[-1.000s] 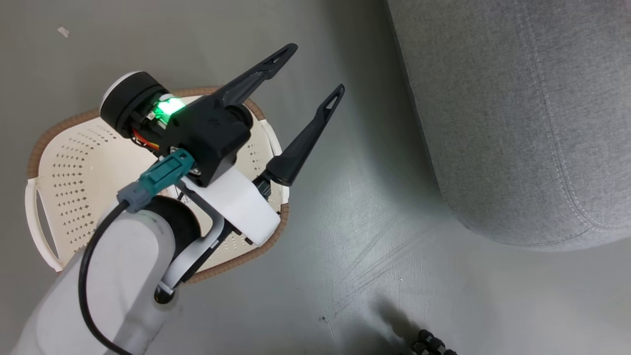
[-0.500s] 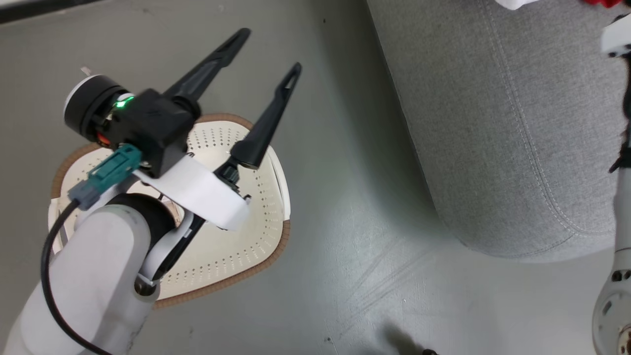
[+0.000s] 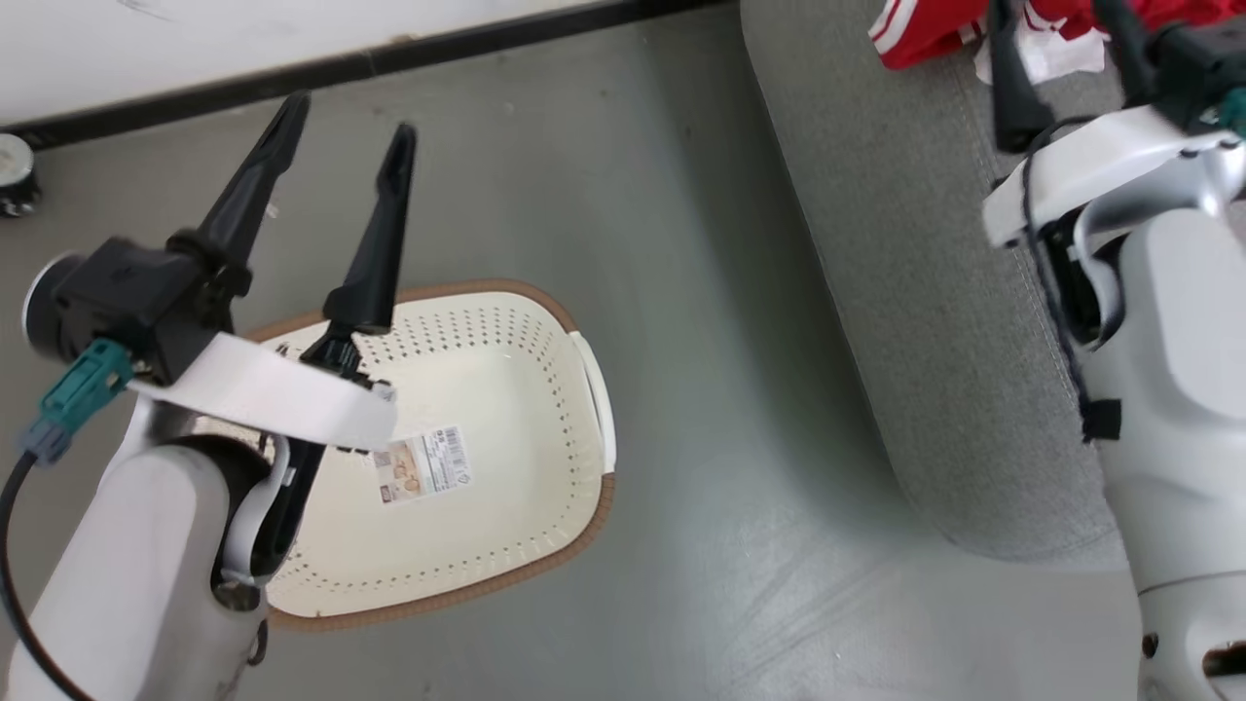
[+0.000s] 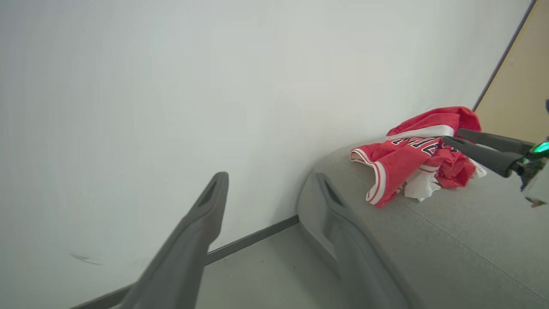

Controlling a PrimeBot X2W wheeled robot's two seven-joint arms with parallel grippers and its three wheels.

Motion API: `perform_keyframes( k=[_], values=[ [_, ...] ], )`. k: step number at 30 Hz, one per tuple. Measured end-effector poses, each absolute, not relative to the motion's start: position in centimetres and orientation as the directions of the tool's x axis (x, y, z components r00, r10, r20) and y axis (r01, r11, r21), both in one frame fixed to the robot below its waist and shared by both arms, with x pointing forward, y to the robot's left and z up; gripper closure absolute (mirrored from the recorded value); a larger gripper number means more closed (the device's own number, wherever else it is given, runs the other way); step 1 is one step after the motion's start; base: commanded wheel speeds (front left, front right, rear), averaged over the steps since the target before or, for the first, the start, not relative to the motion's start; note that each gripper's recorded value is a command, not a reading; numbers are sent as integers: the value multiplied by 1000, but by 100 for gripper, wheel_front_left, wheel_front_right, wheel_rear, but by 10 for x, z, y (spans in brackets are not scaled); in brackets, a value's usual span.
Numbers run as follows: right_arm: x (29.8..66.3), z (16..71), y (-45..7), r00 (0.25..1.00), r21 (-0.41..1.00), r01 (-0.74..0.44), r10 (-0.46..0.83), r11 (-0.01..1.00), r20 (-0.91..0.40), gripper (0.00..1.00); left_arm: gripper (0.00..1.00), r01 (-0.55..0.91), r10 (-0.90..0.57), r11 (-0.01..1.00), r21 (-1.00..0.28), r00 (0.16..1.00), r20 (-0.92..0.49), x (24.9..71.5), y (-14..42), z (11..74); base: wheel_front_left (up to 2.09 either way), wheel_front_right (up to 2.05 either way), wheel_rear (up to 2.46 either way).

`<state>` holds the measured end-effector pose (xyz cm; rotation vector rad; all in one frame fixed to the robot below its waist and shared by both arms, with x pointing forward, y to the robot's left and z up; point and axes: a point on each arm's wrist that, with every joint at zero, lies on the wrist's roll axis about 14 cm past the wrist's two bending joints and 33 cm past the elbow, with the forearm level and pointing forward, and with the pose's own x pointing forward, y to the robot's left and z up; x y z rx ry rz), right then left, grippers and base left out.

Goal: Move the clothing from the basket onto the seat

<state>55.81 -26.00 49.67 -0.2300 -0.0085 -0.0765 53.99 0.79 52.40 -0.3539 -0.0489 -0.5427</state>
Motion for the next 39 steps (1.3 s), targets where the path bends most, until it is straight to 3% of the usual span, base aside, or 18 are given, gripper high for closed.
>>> perform_keyframes(
  k=[14, 20, 24, 39],
  values=[
    [539, 549, -177, 976, -82, -116, 129, 990, 178, 0, 0, 274, -227, 896, -348, 959, 170, 510, 96, 535, 0, 0, 0],
    [521, 559, -167, 968, -62, -132, 142, 989, 209, 0, 0, 209, -158, 923, -324, 971, 177, 488, 124, 535, 0, 0, 0],
    [507, 566, -164, 963, -45, -135, 142, 990, 230, 0, 0, 178, -148, 960, -218, 978, 147, 473, 143, 527, 0, 0, 0],
    [444, 572, -168, 959, -9, -112, 111, 994, 262, 0, 0, 123, -88, 942, -314, 989, 122, 413, 161, 524, 0, 0, 0]
  ],
)
